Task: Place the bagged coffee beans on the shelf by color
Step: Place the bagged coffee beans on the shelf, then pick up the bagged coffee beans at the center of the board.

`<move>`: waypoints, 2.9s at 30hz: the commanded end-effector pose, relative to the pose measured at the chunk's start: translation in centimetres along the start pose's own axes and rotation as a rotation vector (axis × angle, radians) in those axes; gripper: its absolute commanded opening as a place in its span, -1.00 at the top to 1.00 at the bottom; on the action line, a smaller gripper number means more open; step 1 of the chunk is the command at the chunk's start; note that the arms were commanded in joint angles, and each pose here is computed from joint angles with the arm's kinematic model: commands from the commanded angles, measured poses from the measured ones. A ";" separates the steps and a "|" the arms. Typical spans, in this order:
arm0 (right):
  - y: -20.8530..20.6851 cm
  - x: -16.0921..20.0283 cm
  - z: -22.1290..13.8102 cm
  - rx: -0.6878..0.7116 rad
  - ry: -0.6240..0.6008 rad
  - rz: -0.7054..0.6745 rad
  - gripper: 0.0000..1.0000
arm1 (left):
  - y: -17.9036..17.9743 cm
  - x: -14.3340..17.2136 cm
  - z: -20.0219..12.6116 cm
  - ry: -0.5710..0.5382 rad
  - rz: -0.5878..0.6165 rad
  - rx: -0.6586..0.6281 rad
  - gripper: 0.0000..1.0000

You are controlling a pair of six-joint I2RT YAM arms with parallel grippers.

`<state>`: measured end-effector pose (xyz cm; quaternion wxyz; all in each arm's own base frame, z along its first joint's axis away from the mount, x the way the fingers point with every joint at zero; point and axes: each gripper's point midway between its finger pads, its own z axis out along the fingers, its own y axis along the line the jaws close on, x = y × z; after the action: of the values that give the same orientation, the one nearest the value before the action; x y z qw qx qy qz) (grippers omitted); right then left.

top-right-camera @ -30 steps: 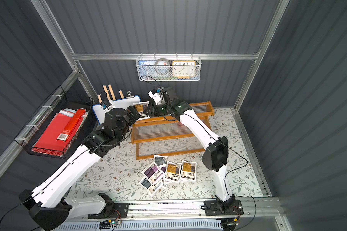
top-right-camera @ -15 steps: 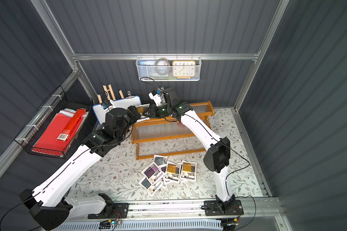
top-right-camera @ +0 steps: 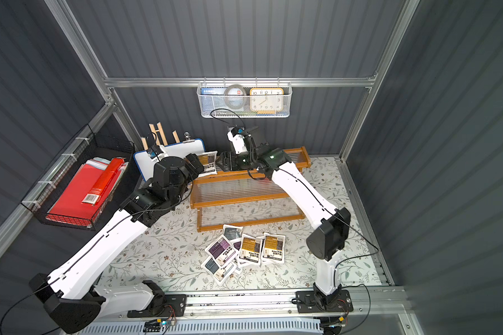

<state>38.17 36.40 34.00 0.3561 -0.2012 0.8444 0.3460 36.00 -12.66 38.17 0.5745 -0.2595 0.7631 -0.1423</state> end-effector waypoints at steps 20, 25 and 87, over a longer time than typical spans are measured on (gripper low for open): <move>-7.9 21.4 -11.8 0.211 0.098 0.295 -0.45 | 4.6 19.3 -0.5 0.447 0.191 0.204 -0.93; -7.0 27.3 -10.2 0.085 0.267 0.401 -0.28 | 0.5 24.1 -1.6 0.552 0.387 0.319 -0.92; -7.5 32.4 -5.9 -0.069 0.387 0.351 1.00 | 2.8 36.3 -2.3 0.870 0.680 0.325 -0.28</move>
<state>17.49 24.02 6.66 0.0762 -0.1085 0.9131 0.3855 24.24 -31.91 5.04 0.2065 0.2222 0.9354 -0.1820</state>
